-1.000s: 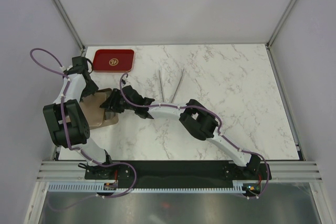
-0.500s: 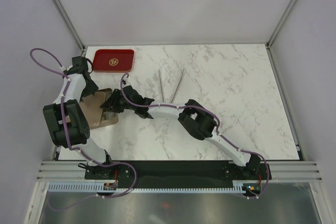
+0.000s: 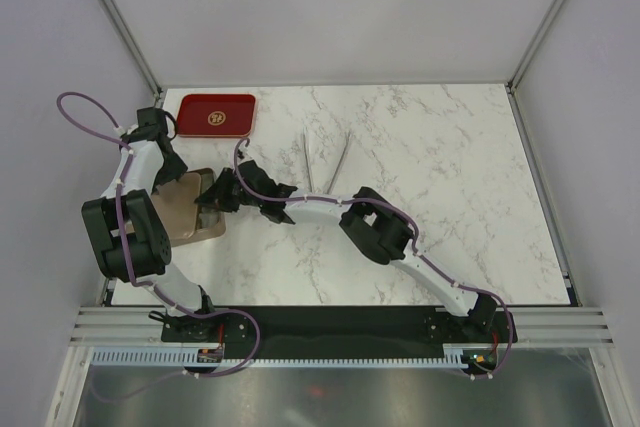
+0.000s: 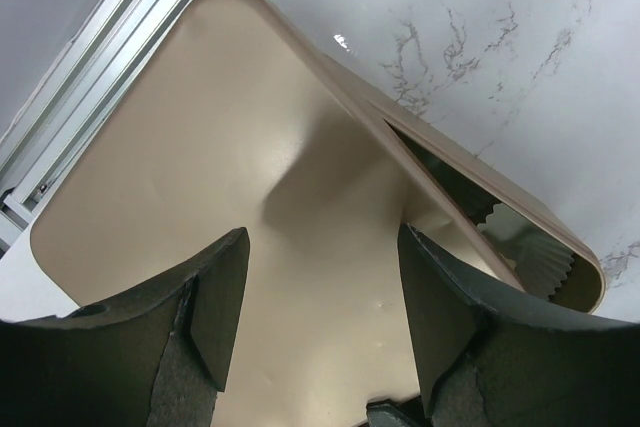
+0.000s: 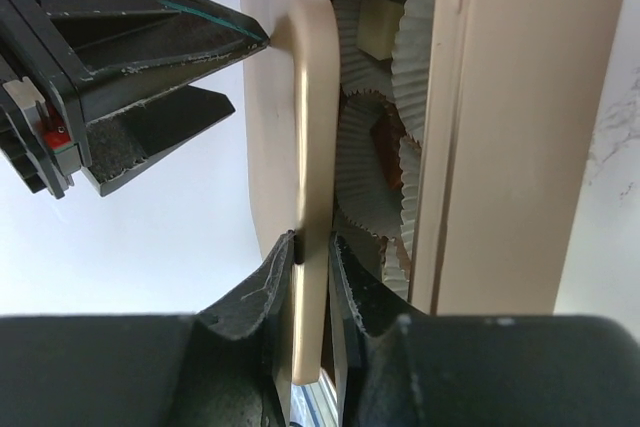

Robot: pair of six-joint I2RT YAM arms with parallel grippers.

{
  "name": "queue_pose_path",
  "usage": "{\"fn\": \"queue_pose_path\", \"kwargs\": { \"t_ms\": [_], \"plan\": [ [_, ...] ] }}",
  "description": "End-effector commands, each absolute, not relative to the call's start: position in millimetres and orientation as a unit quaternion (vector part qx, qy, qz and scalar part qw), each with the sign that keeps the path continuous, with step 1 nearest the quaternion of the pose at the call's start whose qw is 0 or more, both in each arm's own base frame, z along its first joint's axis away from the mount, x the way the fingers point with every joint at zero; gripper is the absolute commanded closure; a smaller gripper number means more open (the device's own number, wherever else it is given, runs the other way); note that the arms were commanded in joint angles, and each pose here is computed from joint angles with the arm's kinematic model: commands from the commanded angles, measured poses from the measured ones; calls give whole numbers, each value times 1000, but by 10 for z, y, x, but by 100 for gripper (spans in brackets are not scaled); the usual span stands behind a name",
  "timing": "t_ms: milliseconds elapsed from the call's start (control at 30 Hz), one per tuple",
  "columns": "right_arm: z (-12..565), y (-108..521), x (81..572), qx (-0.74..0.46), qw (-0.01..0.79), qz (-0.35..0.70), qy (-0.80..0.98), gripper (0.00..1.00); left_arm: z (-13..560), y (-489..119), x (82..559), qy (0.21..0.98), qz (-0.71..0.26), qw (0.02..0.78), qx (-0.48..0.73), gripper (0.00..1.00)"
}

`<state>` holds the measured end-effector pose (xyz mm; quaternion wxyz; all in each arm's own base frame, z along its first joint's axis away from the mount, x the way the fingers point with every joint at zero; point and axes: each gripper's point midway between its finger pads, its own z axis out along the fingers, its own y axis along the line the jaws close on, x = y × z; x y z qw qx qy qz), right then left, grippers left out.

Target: Pack the chocolate

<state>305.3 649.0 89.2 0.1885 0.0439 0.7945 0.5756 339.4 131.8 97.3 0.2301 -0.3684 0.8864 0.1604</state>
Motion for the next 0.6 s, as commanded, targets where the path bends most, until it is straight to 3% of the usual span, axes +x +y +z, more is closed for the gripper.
{"fn": "queue_pose_path", "kwargs": {
  "t_ms": [0, 567],
  "plan": [
    [870, 6476, 3160, 45, 200, 591, 780, 90, 1154, 1287, 3446, 885, 149, 252, -363, 31],
    [1113, 6286, 3326, 12, 222, 592, 774, 96, 1715, 1306, 3576, 869, 137, 313, -358, 30]
  ]
}}
